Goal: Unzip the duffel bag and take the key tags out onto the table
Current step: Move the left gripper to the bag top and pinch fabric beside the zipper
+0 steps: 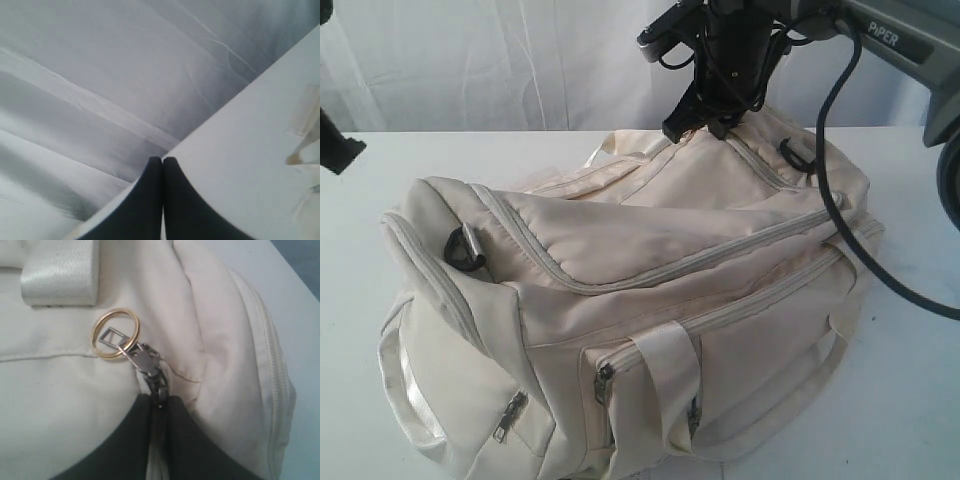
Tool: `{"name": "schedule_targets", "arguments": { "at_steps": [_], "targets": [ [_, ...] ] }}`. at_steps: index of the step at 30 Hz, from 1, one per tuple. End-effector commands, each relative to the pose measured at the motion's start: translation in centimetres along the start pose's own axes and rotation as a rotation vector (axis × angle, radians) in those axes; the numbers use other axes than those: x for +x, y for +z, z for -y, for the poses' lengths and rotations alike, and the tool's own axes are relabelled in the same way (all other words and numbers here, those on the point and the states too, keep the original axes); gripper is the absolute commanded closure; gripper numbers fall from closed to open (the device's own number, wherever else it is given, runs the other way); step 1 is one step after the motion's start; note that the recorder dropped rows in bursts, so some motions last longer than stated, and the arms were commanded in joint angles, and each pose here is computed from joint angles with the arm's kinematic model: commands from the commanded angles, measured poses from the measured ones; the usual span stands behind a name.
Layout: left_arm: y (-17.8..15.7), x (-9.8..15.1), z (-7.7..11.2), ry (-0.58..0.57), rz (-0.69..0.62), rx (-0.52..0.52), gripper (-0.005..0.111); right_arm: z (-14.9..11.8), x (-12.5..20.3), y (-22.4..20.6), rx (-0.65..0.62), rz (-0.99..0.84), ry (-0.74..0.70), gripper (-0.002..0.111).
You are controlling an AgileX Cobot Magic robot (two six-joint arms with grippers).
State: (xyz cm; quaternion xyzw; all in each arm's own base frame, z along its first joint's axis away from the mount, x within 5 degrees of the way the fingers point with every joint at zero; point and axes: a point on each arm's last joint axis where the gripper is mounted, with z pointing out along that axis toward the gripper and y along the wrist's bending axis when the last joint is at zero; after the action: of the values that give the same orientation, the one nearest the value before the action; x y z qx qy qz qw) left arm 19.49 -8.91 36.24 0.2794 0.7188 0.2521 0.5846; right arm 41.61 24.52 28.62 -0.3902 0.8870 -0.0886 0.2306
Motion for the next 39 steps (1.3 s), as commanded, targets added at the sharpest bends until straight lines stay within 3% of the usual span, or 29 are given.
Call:
{"name": "schedule_targets", "arguments": {
  "at_steps": [1,5,8,9,12,14,15,17,20,24,26,27,29,30,33,39],
  "targets": [
    [3.7,-0.4,-0.4,-0.195,-0.023,0.175,0.107,0.7,0.4,-0.8,0.007,-0.009,0.017,0.108],
    [7.4,-0.5,-1.0,-0.355,-0.118,0.293,0.107,0.7,0.4,-0.8,0.007,-0.009,0.017,0.108],
    [9.6,-1.2,-0.2,-0.368,-0.161,0.458,0.107,0.7,0.4,-0.8,0.007,-0.009,0.017,0.108],
    [10.0,-1.6,0.5,-0.378,-0.173,0.553,0.107,0.7,0.4,-0.8,0.004,-0.009,0.018,0.108],
    [11.6,-2.7,3.0,-0.248,-0.104,0.938,0.107,0.7,0.4,-0.8,0.004,-0.009,0.018,0.108],
    [12.8,-2.9,3.5,-0.279,-0.044,1.16,0.107,0.7,0.4,-0.8,0.004,-0.009,0.018,0.108],
    [13.5,-2.9,3.3,-0.309,-0.026,1.209,0.107,0.7,0.4,-0.8,0.004,-0.009,0.018,0.108],
    [15.5,-2.7,2.7,-0.409,-0.008,1.24,0.107,0.7,0.4,-0.8,0.004,-0.009,0.022,0.108],
    [17.6,-2.9,2.4,-0.427,0.007,1.242,0.107,0.7,0.4,-0.8,0.004,-0.009,0.026,0.108],
    [20.0,-4.4,5.4,-0.396,0.098,1.313,0.103,0.7,0.4,-0.8,0.002,-0.008,0.036,0.108],
    [20.5,-4.7,7.6,-0.353,0.111,1.357,0.079,0.7,0.4,-0.8,0.0,-0.008,0.048,0.108],
    [20.6,-4.9,9.3,-0.303,0.134,1.386,0.055,0.5,0.3,-0.8,-0.019,-0.004,0.055,0.108],
    [20.8,-5.4,11.6,-0.259,0.152,1.384,0.017,0.1,0.2,-0.8,-0.058,0.004,0.07,0.108],
    [20.9,-5.6,12.3,-0.254,0.15,1.358,0.009,0.0,0.2,-0.8,-0.069,0.006,0.074,0.108],
    [22.0,-5.8,14.7,-0.228,0.126,1.251,0.007,0.1,0.2,-1.2,-0.07,0.015,0.078,0.108],
    [22.8,-4.7,17.4,-0.219,0.078,1.277,0.012,1.1,-0.1,-3.3,-0.015,0.088,0.117,0.108]
  ]
}}
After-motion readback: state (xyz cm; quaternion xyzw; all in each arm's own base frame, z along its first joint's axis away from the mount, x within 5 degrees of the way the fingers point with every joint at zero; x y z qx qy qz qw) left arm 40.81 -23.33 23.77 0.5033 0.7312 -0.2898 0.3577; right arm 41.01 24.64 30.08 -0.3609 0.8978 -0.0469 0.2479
